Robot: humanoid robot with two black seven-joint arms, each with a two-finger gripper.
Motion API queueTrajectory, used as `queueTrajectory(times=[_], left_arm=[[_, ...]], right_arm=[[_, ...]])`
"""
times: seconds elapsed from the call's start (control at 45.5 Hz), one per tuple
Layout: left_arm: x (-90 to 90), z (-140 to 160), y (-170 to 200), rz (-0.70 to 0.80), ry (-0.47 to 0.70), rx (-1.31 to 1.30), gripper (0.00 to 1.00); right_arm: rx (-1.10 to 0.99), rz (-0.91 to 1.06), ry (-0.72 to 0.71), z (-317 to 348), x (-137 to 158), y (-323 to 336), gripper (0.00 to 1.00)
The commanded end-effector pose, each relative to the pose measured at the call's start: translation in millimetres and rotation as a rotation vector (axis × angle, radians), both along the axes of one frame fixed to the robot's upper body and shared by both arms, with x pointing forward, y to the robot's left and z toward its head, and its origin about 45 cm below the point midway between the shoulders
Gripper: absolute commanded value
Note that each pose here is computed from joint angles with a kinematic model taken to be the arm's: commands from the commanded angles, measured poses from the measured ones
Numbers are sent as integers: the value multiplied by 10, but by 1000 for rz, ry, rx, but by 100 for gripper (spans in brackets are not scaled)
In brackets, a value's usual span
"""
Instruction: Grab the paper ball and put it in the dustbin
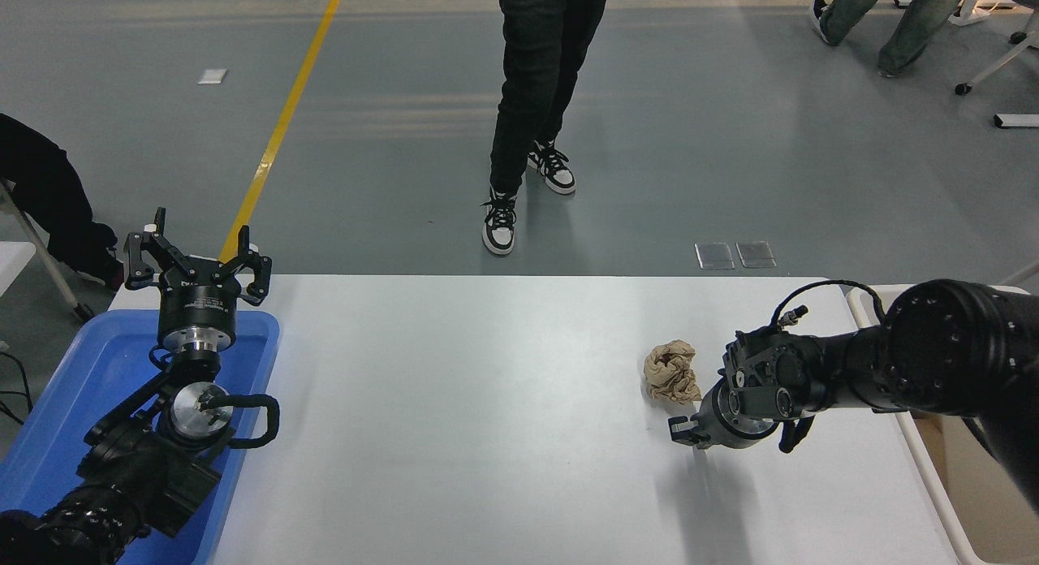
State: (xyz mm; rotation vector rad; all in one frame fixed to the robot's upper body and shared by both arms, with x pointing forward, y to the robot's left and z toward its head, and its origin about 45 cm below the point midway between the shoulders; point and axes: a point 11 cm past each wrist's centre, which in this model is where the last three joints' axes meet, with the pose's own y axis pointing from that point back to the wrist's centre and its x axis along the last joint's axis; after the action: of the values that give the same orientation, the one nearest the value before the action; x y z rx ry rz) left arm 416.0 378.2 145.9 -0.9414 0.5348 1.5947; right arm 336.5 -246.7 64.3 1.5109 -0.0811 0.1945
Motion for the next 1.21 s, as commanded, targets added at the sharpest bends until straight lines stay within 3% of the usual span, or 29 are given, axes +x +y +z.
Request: queueTrajectory(times=[0.0,0.308,0.462,0.505,0.549,0.571,0.835,1.187], left_arm=[[1,-2,-5,0,0,-3,99],[0,0,1,1,0,-1,99],[0,0,1,1,0,-1,99],[0,0,1,1,0,-1,99],[0,0,1,1,0,-1,99],[0,0,1,1,0,-1,99],[0,0,1,1,0,-1,99],[-1,1,3,2,-1,-1,99]], right_arm=[[-1,-1,2,2,-6,-5,0],[4,12,9,98,-3,48,0],[13,19,-20,542,161,91,3],[16,21,-30,773,233,99,32],[17,23,-34,1029,297,101,83],[18,19,-36,1168,328,85,100],[72,-16,-85,2861,544,-48,100],[87,56,-190,3799,529,190,100]])
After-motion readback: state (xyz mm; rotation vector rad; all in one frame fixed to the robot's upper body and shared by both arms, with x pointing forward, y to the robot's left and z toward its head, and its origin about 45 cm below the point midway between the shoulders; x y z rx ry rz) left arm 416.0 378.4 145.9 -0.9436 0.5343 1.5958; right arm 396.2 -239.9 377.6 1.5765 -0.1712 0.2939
